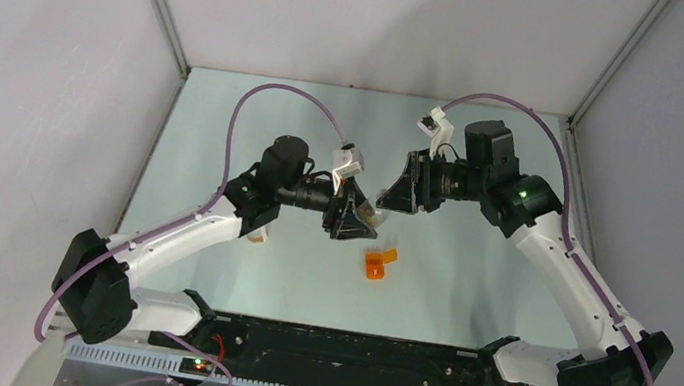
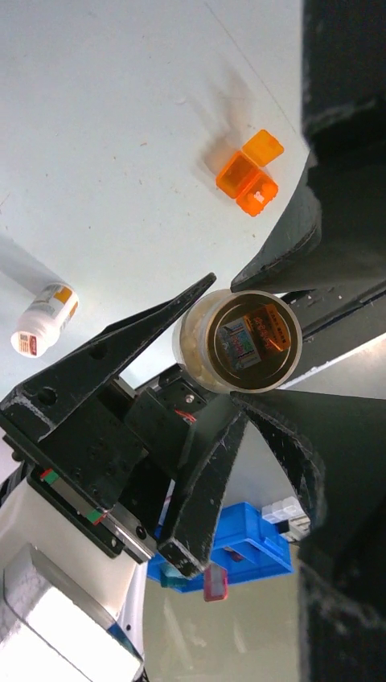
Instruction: Sort the pills into containers
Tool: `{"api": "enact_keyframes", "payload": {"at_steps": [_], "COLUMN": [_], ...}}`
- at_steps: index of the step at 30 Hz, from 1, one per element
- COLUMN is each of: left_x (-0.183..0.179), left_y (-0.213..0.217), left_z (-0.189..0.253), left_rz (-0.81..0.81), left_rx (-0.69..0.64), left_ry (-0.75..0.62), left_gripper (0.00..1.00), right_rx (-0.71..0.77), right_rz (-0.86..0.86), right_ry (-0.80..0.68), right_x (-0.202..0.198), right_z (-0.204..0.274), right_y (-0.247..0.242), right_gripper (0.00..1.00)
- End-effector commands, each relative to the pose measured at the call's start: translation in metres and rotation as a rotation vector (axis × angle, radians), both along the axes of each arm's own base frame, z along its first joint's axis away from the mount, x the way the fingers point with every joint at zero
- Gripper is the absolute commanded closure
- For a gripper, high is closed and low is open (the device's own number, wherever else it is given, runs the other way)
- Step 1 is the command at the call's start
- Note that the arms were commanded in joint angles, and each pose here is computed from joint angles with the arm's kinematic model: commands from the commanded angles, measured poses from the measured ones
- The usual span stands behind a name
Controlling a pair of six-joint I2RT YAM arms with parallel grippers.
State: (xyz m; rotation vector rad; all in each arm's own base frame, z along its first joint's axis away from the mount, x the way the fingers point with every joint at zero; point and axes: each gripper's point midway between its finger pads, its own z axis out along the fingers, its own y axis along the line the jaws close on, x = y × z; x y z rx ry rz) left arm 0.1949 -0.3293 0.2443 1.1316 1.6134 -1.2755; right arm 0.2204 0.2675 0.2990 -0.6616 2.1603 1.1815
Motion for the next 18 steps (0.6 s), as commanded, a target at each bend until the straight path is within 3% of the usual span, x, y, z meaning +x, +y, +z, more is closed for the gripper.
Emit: {"api": "enact_keyframes", "payload": {"at_steps": [1, 3, 8, 12, 14, 18], "left_x": [0.000, 0.000, -0.005, -0.013, -0.021, -0.033], "left_y": [-0.006, -0.006, -0.006, -0.007, -0.007, -0.003], "left_z": [0.023, 0.021, 0.025, 0.035, 0.043, 0.055], "left_rz": [-0.037, -0.041, -0.060, -0.092, -0.128, -0.164], "left_rx": [-0.055, -0.048, -0.062, -0.096, -0.124, -0.172], "left_ry": [-0.071, -0.067, -0.056, -0.028, -0.019, -0.020], "left_gripper": [0.41, 0.52, 0.97, 1.00, 1.00, 1.00], "right_rx": [0.070, 0.080, 0.088, 0.159, 0.204, 0.252], "right_rz": [0.073, 0.077, 0.111, 0.268, 0.366, 0.491], "right_ry": [-0.044, -0.042, -0.073, -0.149, -0.180, -0.266], "right_x": [-0.006, -0.007, -0.009, -0.027, -0.041, -0.058], "right_z": [0.018, 0.020, 0.020, 0.023, 0.026, 0.035], "right_y": [0.011, 0.013, 0.017, 0.023, 0.024, 0.023], "right_gripper": [0.71, 0.72, 0.76, 0.88, 0.99, 1.00]}}
